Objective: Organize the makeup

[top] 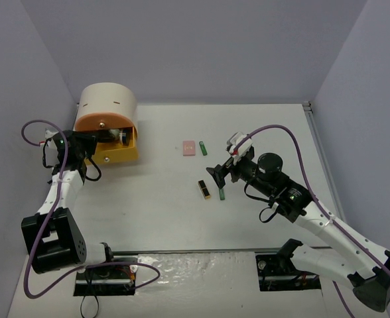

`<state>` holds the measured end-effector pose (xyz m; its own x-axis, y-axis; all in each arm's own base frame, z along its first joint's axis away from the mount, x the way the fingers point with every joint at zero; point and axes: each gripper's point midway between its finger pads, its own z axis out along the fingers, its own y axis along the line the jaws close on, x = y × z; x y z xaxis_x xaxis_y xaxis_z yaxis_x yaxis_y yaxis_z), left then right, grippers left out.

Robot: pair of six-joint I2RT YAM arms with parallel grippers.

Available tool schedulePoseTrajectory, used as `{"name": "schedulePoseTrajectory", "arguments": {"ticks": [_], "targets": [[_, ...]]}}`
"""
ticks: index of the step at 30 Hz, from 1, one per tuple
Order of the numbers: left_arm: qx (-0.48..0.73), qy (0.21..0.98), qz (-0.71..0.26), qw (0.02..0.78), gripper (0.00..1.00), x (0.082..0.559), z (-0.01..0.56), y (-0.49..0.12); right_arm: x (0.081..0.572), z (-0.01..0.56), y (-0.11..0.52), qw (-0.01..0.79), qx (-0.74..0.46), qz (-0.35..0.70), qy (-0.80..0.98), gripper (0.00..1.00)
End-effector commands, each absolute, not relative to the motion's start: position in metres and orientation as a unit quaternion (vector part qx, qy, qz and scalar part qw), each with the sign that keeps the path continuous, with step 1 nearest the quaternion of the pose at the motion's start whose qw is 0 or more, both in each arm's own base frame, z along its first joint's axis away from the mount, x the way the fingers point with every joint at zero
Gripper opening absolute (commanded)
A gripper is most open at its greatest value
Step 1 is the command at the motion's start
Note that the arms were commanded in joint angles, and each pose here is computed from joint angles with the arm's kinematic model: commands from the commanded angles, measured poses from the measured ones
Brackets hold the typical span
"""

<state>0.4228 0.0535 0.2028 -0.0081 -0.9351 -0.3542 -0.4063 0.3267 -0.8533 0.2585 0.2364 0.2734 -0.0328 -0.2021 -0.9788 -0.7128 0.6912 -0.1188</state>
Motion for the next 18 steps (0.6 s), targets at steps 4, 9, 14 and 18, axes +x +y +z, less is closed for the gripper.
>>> {"name": "schedulePoseTrajectory", "arguments": {"ticks": [4, 9, 14, 18], "targets": [[-0.475, 0.631, -0.292, 0.540, 0.04, 0.428, 0.257, 0.054, 0.267, 0.299, 0.239, 0.649, -0.312, 0.215, 0.660, 1.00], [-0.475, 0.643, -0.269, 0.536, 0.37, 0.428, 0.258, 0.059, 0.267, 0.298, 0.239, 0.648, -0.312, 0.215, 0.660, 1.00], [-0.469, 0.649, -0.265, 0.538, 0.61, 0.431, 0.262, 0.059, 0.268, 0.300, 0.237, 0.652, -0.308, 0.210, 0.661, 1.00], [-0.458, 0.652, -0.260, 0.545, 0.69, 0.431, 0.275, 0.060, 0.271, 0.298, 0.236, 0.651, -0.304, 0.204, 0.665, 1.00]]}}
